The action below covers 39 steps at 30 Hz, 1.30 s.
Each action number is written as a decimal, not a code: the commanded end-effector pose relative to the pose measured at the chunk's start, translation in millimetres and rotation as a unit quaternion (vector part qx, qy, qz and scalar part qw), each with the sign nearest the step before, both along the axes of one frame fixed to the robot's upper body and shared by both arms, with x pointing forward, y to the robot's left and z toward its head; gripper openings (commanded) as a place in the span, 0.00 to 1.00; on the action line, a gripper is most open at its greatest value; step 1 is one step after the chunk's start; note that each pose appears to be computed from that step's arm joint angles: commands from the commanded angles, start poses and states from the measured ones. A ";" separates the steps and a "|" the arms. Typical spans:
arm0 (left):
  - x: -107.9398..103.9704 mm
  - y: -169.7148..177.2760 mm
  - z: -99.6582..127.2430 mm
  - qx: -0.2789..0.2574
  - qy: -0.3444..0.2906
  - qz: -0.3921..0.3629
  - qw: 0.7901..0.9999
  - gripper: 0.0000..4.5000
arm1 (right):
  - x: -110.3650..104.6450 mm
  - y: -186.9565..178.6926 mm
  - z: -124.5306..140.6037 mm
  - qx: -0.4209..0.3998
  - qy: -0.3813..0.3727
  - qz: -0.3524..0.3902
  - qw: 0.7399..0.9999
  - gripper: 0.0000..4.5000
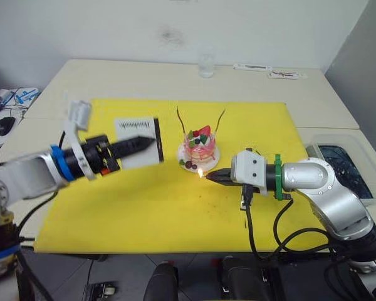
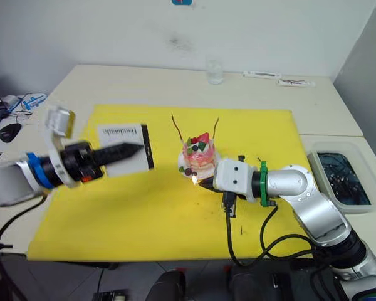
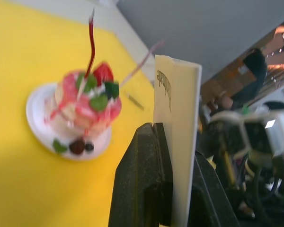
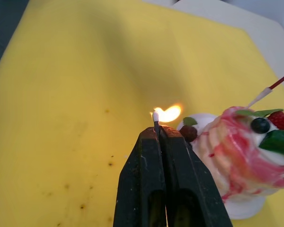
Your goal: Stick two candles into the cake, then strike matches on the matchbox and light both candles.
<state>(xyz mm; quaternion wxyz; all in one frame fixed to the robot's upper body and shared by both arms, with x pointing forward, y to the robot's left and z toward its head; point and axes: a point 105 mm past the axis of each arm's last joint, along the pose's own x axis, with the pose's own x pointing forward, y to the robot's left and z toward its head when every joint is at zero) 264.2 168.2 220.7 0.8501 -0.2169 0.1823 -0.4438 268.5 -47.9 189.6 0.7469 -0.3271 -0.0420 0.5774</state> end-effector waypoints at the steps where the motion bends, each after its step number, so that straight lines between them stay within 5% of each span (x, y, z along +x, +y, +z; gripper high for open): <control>1: -8.2 -8.1 -19.6 0.018 -0.002 -0.015 1.000 0.00 | 4.1 6.4 27.2 0.033 -0.039 -0.008 0.999 0.00; 12: -8.4 -19.8 -58.4 0.000 0.031 -0.013 0.999 0.00 | 46.4 36.6 61.4 0.080 -0.116 -0.088 0.986 0.00; 22: -10.1 -30.8 -58.8 -0.007 0.027 -0.030 0.999 0.00 | 76.2 54.5 67.9 0.067 -0.177 -0.108 0.976 0.00; 39: -10.7 -36.1 -56.5 -0.016 0.022 -0.034 0.999 0.00 | 92.2 63.0 74.5 0.047 -0.245 -0.090 0.964 0.00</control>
